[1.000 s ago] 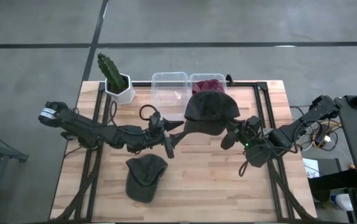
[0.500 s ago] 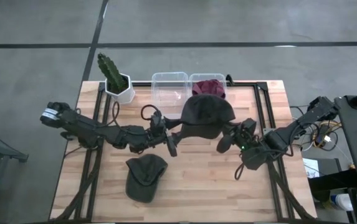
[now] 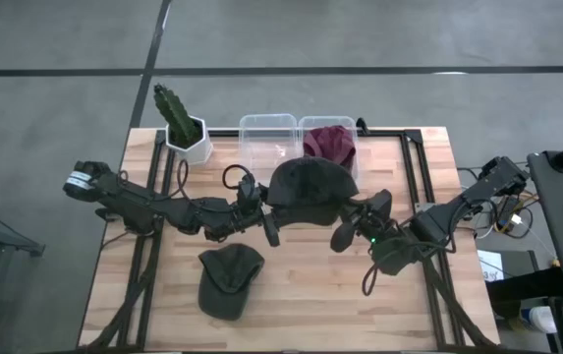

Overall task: Pick & Place hat
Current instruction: Put the right black cap into the left transparent bin

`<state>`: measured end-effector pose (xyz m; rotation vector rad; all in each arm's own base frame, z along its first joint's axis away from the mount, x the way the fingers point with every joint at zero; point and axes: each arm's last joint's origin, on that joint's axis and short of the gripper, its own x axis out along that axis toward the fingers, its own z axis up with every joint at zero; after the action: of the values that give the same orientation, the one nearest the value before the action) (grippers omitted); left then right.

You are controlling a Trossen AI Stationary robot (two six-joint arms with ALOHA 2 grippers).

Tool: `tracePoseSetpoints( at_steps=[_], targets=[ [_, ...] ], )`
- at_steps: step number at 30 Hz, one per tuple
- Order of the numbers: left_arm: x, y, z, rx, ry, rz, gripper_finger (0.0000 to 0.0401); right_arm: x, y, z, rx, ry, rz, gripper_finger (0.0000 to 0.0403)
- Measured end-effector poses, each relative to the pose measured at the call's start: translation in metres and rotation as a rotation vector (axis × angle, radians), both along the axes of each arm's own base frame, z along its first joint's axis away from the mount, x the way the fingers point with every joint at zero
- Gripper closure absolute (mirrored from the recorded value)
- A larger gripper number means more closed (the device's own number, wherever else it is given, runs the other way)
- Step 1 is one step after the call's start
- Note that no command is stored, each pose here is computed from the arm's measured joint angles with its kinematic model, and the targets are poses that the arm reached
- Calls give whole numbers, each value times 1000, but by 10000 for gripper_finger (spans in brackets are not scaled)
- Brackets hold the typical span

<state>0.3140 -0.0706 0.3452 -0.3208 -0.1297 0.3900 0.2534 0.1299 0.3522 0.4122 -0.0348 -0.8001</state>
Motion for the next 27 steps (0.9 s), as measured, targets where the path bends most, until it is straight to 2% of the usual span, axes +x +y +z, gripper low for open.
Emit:
tracePoseSetpoints(
  at_steps=[5, 14, 19, 27],
  targets=[
    [0, 0, 0, 1, 1, -3, 216, 9, 6, 7, -33, 31, 9, 390],
    [0, 0, -1, 3, 10, -11, 378, 13, 9, 14, -55, 48, 16, 390],
    [0, -1, -2, 5, 19, -14, 383, 13, 9, 10, -49, 54, 27, 383],
    [0, -1, -1, 3, 14, -22, 388, 13, 9, 10, -34, 71, 74, 324]
  ],
)
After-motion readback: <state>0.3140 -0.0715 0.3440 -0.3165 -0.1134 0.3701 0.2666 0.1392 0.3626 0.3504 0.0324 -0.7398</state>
